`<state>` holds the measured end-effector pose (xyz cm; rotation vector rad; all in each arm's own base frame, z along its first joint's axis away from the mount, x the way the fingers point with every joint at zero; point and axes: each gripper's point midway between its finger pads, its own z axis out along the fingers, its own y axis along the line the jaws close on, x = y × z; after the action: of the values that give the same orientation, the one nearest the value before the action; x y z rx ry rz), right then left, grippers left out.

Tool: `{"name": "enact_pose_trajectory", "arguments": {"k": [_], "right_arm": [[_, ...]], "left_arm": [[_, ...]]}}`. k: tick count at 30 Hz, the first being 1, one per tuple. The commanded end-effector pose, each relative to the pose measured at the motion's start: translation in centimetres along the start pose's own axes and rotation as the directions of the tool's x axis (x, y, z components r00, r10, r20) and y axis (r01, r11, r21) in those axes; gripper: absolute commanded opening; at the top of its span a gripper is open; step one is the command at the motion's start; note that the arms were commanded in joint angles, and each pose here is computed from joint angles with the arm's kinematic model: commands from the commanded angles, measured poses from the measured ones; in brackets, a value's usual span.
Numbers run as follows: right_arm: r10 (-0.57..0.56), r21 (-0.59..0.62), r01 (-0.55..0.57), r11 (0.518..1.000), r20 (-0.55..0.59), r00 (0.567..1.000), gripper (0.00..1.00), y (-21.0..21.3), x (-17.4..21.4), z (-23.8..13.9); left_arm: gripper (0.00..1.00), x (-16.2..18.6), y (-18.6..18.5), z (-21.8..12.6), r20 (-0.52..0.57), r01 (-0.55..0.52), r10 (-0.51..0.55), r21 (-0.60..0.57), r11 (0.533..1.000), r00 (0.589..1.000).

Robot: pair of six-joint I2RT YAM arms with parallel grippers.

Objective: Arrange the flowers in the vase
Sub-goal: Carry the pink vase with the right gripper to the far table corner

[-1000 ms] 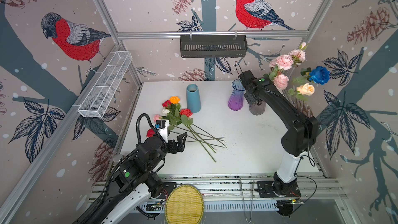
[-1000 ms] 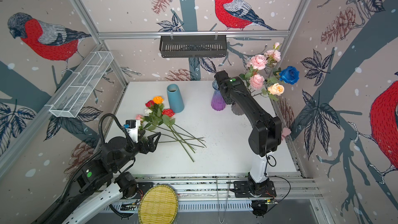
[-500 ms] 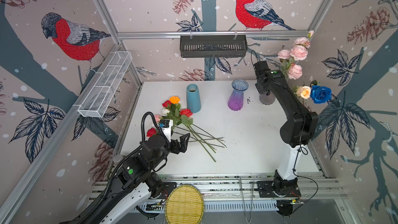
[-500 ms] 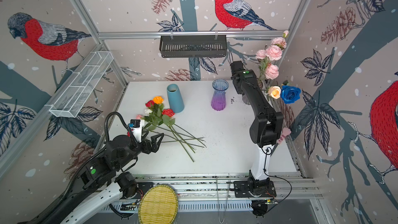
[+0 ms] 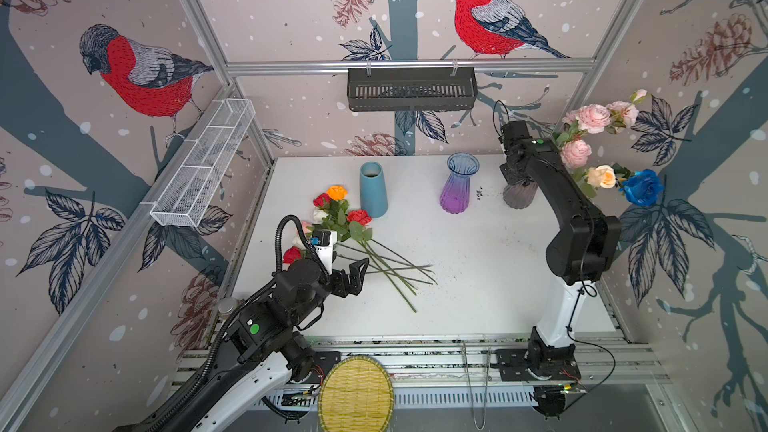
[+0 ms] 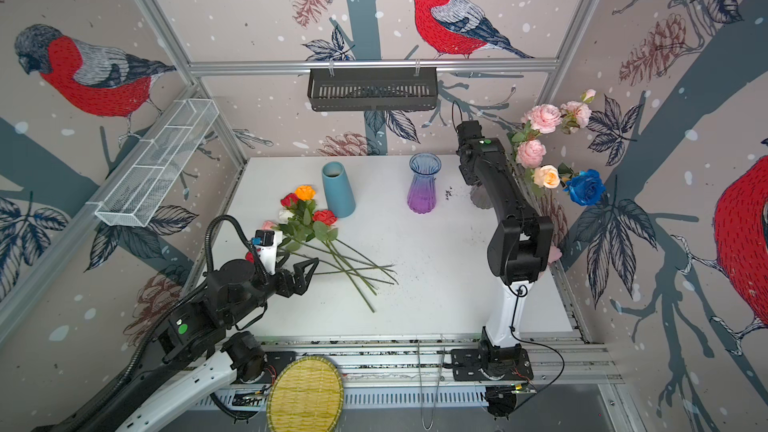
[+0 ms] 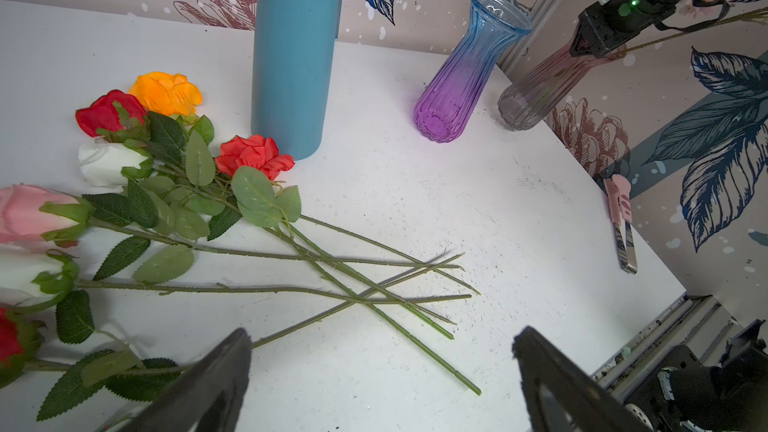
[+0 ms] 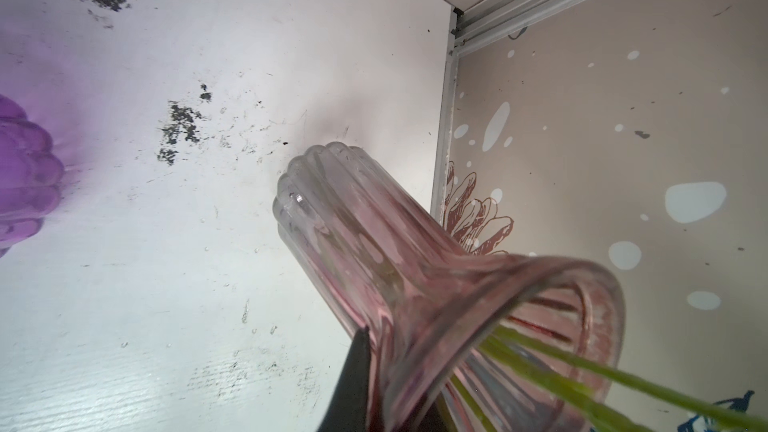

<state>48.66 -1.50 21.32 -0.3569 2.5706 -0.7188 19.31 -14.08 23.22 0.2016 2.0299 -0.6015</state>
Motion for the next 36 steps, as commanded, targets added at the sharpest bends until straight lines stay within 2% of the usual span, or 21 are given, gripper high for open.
{"name": "enact_pose_trajectory", "arguments": {"k": [1, 23, 26, 29, 36], "right_arm": [[0.038, 0.149, -0.045, 0.988, 0.051, 0.998, 0.05, -2.7, -1.8, -0.1], [-0.022, 0.12, 0.018, 0.993, 0.026, 0.999, 0.13, -0.5, -1.7, 1.3], [-0.023, 0.104, 0.02, 0.994, 0.032, 0.999, 0.38, -0.2, -2.0, 1.2], [-0.013, 0.067, 0.01, 0.998, 0.045, 0.999, 0.51, 0.1, -2.3, 1.0], [-0.007, 0.038, 0.004, 0.999, 0.074, 0.997, 0.64, 0.6, -3.1, 0.3]], "left_arm": [[0.98, -0.5, -0.2, 0.0, 0.022, -0.001, 0.0, 0.009, 1.0, 1.0], [0.98, -0.4, -0.3, 0.0, 0.02, -0.005, 0.004, 0.015, 1.0, 1.0], [0.98, -0.5, -0.4, 0.0, 0.02, -0.005, 0.005, 0.016, 1.0, 1.0], [0.98, -0.4, -0.4, 0.1, 0.017, -0.006, 0.005, 0.016, 1.0, 1.0], [0.98, -0.4, -0.4, 0.1, 0.016, -0.007, 0.007, 0.018, 1.0, 1.0]]}}
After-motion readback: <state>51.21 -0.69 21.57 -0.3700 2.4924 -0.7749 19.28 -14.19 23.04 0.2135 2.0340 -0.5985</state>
